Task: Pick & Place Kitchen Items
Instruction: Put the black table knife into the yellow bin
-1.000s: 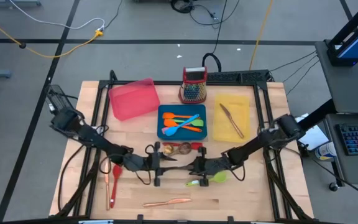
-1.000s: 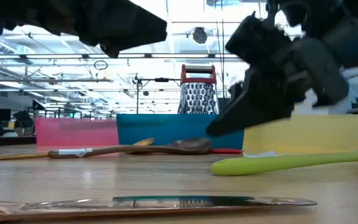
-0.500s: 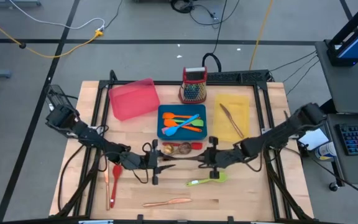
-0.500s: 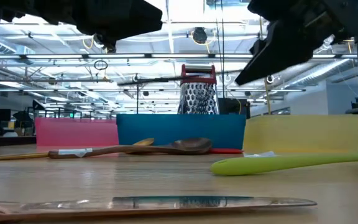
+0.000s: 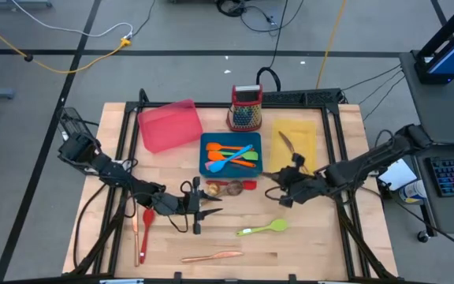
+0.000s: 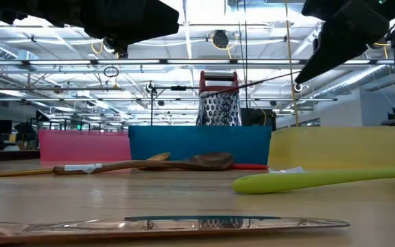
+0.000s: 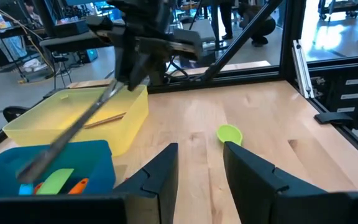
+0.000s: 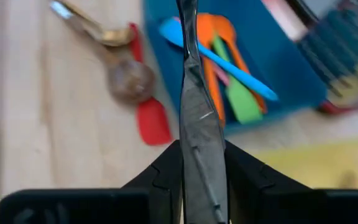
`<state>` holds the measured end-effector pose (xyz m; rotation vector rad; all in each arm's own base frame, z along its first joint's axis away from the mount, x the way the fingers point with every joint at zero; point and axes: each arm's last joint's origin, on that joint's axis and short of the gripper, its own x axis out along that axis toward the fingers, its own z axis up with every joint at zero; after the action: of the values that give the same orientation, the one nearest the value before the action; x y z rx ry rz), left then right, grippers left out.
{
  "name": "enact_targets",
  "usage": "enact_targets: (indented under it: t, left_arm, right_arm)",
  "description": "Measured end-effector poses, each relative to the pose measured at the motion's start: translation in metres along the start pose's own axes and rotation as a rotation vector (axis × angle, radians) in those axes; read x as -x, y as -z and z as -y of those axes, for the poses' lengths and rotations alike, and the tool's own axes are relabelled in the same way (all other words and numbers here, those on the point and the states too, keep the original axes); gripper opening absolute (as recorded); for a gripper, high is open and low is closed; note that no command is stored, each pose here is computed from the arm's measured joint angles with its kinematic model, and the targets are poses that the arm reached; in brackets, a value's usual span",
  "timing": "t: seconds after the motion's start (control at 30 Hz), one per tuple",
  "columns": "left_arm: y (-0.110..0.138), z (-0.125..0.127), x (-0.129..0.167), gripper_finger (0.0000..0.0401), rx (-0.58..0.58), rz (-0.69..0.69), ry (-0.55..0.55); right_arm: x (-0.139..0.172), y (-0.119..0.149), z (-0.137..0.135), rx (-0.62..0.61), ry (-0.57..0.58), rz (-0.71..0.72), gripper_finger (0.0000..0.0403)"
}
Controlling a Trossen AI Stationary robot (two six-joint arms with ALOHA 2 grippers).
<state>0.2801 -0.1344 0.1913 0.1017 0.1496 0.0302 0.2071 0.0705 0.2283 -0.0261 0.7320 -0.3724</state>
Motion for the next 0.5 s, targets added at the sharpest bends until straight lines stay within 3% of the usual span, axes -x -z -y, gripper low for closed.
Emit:
enact_targets:
  t: [0.5]
  left_arm:
    - [0.000,0.000,0.000,0.0134,0.004,0.001,0.000]
  right_arm:
    - [0.023,0.032,0.038,-0.227,0.343,-0.148,0.0081]
